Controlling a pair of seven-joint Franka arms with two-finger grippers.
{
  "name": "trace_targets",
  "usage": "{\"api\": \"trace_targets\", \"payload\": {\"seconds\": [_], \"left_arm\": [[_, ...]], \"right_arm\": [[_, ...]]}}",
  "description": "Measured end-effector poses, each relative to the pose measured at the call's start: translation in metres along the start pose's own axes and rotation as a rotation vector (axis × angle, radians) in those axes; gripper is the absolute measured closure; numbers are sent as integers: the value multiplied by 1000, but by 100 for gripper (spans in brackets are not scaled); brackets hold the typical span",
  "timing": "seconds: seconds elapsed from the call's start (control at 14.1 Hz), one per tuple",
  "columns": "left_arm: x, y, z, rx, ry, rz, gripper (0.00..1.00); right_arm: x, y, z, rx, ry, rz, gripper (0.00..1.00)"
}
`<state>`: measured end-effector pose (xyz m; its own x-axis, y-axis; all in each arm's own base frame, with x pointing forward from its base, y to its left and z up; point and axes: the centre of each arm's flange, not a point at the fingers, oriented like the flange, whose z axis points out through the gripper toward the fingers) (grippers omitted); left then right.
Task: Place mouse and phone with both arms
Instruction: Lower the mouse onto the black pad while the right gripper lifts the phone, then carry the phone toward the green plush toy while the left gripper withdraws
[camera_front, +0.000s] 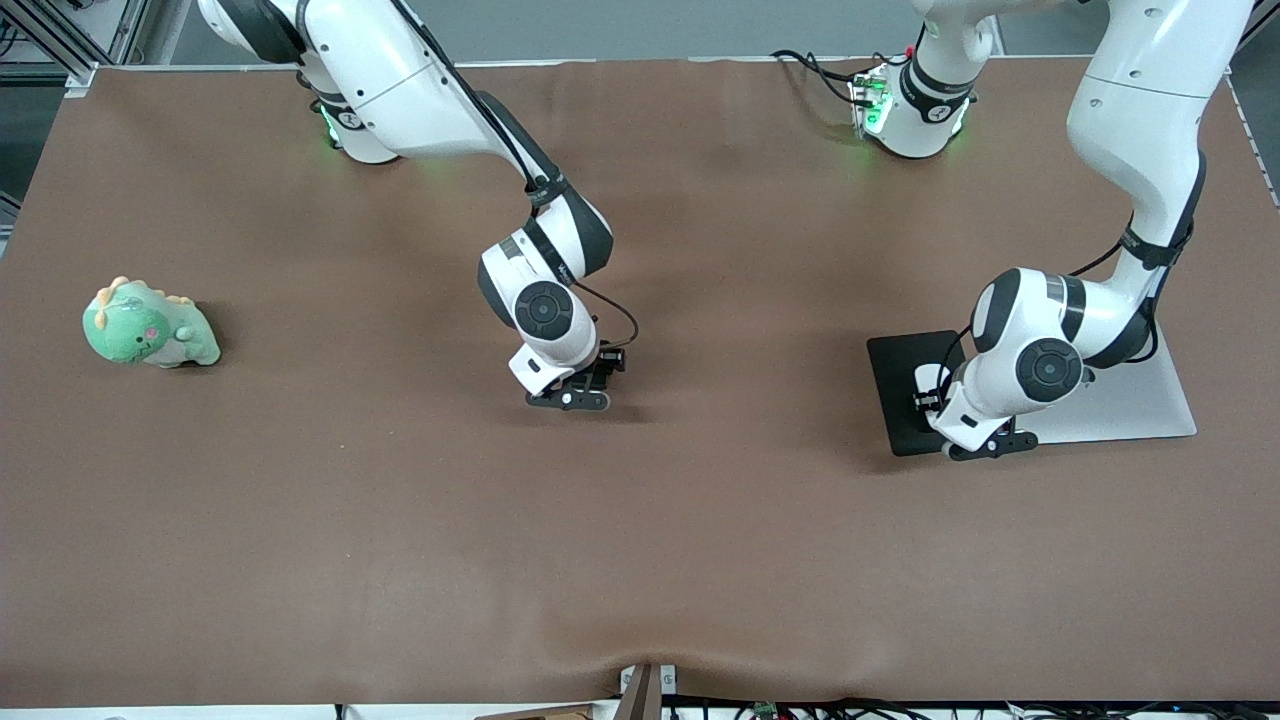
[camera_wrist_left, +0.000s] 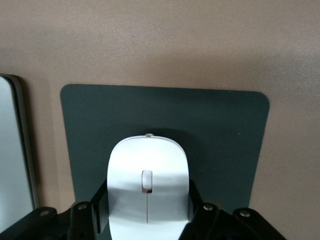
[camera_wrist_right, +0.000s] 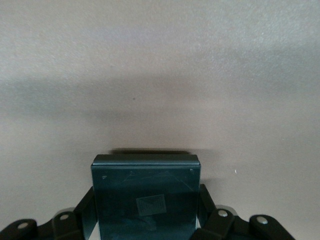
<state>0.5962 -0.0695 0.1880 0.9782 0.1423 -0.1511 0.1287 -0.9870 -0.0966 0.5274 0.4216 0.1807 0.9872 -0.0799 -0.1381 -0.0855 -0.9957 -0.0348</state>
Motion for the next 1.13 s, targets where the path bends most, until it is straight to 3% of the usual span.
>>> {"api": "trace_targets", "payload": {"seconds": [0.71, 0.99, 1.13], "left_arm": [[2, 1, 6, -9, 8, 0, 39], [4, -3, -13, -7, 30, -7, 4], [9, -4, -38, -11, 67, -11, 0]], "right_arm": [[28, 59, -107, -17, -62, 102, 20], [48, 102, -126, -15, -81, 136, 20], [58, 131, -135, -7, -86, 124, 20]]}}
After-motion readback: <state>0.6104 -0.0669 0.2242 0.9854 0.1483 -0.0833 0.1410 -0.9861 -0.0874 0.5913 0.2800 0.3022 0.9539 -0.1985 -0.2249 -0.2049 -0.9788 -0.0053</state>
